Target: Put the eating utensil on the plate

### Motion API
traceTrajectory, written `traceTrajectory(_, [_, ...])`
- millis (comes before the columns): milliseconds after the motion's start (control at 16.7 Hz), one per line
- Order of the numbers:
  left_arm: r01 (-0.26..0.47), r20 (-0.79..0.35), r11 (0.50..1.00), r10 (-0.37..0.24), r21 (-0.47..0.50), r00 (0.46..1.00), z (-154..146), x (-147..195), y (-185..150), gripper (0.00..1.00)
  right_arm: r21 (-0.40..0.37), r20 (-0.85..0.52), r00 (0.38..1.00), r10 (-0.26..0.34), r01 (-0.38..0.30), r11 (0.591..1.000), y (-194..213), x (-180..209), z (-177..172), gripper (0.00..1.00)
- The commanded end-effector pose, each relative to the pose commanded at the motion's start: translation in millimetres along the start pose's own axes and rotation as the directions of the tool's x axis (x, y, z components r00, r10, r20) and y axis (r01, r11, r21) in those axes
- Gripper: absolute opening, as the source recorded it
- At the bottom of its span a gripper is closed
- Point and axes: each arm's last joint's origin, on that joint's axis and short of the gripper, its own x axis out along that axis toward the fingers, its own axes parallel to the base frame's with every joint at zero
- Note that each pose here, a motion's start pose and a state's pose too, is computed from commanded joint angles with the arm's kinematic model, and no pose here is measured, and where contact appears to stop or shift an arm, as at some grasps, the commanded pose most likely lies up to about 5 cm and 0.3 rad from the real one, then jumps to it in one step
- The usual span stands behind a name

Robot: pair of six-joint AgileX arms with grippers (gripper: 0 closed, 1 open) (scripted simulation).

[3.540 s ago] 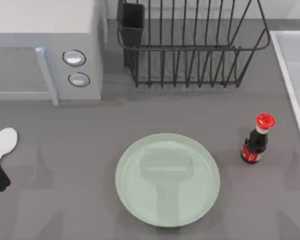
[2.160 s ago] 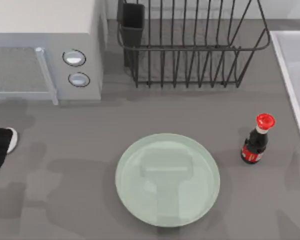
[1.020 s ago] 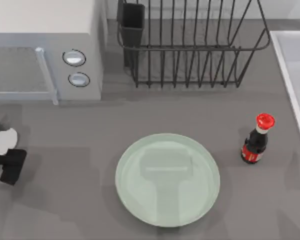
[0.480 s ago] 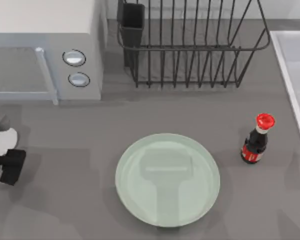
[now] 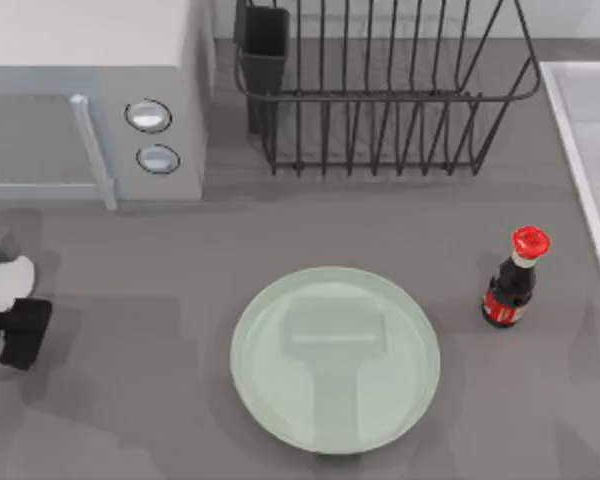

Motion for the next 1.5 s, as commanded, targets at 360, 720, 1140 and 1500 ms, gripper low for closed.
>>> traceTrajectory(360, [0.000, 0.000, 1.000, 0.000, 0.000, 1.000, 0, 0, 0, 0.00, 0.000, 0.000, 1.000, 0.000, 0.000, 1.000, 0, 0, 0, 1.00])
traceTrajectory(720, [0.001, 0.039, 1.000, -0.001, 0.003, 0.999, 2, -22, 0, 0.00, 0.000, 0.000, 1.000, 0.000, 0.000, 1.000, 0, 0, 0, 1.00])
traceTrajectory(1140, [0.006, 0.015, 1.000, -0.006, 0.007, 1.000, 5, -84, 1, 0.00, 0.000, 0.000, 1.000, 0.000, 0.000, 1.000, 0, 0, 0, 1.00])
traceTrajectory(1500, [0.001, 0.039, 1.000, -0.002, 0.003, 0.999, 1, -122, 0, 0.00, 0.000, 0.000, 1.000, 0.000, 0.000, 1.000, 0, 0, 0, 1.00])
